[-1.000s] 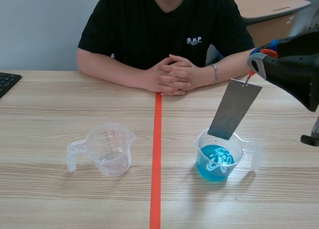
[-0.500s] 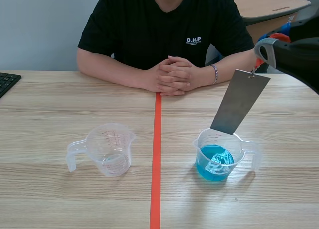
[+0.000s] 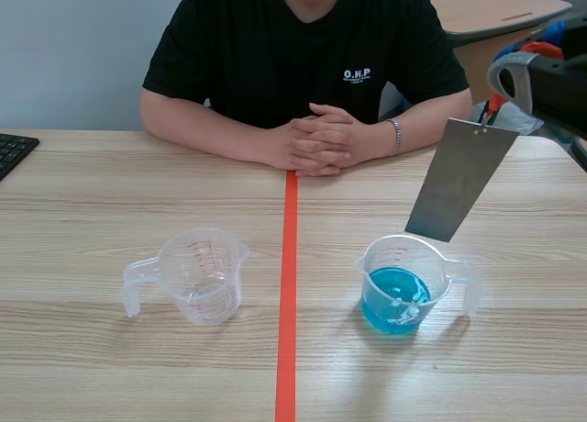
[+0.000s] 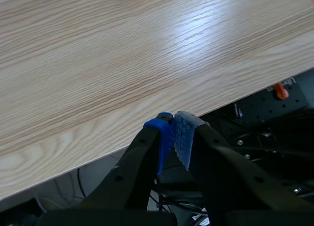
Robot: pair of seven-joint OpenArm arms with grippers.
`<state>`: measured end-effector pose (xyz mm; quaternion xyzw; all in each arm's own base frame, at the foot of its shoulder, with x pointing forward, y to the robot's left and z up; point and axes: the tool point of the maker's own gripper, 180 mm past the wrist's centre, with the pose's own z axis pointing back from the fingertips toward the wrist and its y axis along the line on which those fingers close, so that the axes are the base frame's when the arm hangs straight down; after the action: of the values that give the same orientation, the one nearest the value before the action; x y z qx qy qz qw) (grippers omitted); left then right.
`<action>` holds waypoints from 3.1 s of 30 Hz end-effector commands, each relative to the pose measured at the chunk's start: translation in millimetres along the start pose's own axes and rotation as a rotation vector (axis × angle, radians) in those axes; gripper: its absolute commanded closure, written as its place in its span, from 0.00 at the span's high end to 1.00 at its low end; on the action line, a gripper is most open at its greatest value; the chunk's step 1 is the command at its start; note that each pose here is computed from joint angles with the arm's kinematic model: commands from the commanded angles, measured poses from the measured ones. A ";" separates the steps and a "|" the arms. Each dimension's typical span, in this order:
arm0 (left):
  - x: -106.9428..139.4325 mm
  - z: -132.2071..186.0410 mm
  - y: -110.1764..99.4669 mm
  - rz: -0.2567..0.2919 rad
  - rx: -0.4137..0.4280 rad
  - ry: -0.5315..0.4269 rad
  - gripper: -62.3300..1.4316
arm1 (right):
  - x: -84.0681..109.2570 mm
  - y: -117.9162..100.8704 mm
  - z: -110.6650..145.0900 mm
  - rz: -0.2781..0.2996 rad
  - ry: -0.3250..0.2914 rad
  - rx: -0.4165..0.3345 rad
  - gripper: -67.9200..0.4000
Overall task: Do the redox reaction experiment.
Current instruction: 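Raise the plate and point at it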
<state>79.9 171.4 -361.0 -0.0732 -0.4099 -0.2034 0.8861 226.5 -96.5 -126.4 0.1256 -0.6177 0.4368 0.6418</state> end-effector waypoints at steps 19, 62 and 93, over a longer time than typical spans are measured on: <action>150.5 -24.0 -15.6 -0.269 -0.411 -0.425 0.10 | 13.0 -3.8 3.8 0.023 -0.033 -0.007 0.03; 231.2 -138.4 -141.8 -0.515 -0.537 -0.614 0.10 | 13.3 -3.8 3.8 0.021 -0.035 -0.007 0.03; 258.3 -159.6 -171.9 -0.545 -0.505 -0.667 0.10 | 14.0 -3.8 3.9 0.020 -0.039 -0.007 0.03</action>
<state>268.8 -103.1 -286.8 -0.2302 -0.6013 -0.4908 0.5869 226.7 -99.9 -120.7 0.1220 -0.6237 0.4324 0.6397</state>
